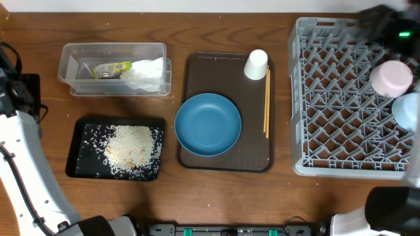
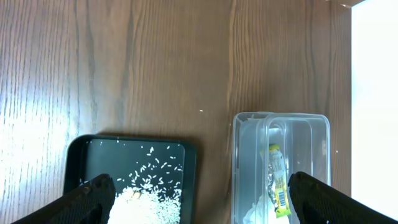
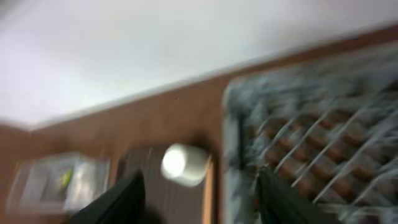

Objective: Sort waste into correct bins and load items into the dishwasher rack
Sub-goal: 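Reach the right gripper to the wooden chopsticks on the brown tray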

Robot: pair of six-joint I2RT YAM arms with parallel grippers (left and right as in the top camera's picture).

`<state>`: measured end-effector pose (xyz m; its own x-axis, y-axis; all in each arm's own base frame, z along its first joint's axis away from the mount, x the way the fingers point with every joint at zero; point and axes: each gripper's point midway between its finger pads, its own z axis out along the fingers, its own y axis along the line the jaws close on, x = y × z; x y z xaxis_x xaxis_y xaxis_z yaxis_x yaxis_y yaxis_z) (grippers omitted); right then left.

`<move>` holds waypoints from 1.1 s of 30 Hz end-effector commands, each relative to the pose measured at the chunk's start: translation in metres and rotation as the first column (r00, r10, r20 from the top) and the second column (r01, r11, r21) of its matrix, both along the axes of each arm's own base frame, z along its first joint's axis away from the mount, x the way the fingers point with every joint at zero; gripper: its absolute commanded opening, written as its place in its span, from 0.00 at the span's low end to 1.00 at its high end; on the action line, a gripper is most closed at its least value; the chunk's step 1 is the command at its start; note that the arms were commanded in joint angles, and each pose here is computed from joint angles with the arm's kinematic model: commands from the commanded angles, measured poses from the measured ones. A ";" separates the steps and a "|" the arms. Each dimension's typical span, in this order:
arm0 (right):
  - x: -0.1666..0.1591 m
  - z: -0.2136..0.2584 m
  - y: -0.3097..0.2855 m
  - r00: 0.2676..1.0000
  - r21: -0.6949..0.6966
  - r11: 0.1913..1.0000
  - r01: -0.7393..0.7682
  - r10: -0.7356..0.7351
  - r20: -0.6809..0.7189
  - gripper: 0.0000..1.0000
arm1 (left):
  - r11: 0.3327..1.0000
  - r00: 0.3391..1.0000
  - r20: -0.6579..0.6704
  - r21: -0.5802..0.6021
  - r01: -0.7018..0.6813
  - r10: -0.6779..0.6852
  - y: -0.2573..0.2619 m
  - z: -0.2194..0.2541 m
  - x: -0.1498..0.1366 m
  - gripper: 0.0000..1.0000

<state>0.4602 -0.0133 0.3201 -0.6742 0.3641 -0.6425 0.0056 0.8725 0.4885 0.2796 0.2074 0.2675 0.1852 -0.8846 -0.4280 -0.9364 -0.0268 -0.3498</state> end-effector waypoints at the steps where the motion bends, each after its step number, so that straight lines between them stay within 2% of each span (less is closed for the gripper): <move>1: -0.004 -0.049 0.046 0.986 -0.100 0.993 -0.059 0.042 -0.164 0.59 | 1.000 1.000 -0.017 0.008 -0.001 0.001 0.003 -0.002 -0.002 0.92; 5: -0.018 -0.095 0.111 0.936 -0.184 0.954 -0.239 0.175 -0.306 0.71 | 1.000 1.000 -0.017 0.008 -0.001 0.001 0.003 -0.002 -0.002 0.92; 6: -0.021 -0.103 0.128 0.919 -0.188 0.938 -0.292 0.221 -0.326 0.71 | 1.000 1.000 -0.018 0.008 -0.001 0.001 0.003 -0.002 -0.002 0.92; 8: -0.029 -0.118 0.157 0.889 -0.185 0.914 -0.361 0.278 -0.364 0.58 | 1.000 1.000 -0.018 0.008 -0.001 0.001 0.003 -0.002 -0.002 0.92; 10: -0.027 -0.127 0.178 0.875 -0.232 0.874 -0.427 0.333 -0.352 0.57 | 1.000 1.000 -0.018 0.008 -0.001 0.001 0.003 -0.002 -0.002 0.92; 13: -0.024 -0.145 0.180 0.884 -0.334 0.854 -0.399 0.261 -0.387 0.58 | 1.000 1.000 -0.018 0.008 -0.001 0.001 0.003 -0.002 -0.002 0.92; 15: -0.024 -0.160 0.171 0.896 -0.386 0.869 -0.310 0.132 -0.424 0.56 | 1.000 1.000 -0.017 0.008 -0.001 0.001 0.003 -0.002 -0.002 0.92; 17: -0.025 -0.177 0.169 0.885 -0.409 0.869 -0.279 0.066 -0.462 0.54 | 1.000 1.000 -0.017 0.008 -0.001 0.001 0.003 -0.002 -0.002 0.92; 26: -0.036 -0.273 0.172 0.761 -0.396 0.861 -0.320 -0.015 -0.648 0.45 | 1.000 1.000 -0.018 0.008 -0.001 0.001 0.003 -0.002 -0.002 0.92; 33: -0.045 -0.315 0.170 0.696 -0.391 0.858 -0.332 -0.057 -0.716 0.44 | 1.000 1.000 -0.018 0.008 -0.001 0.001 0.003 -0.002 -0.002 0.92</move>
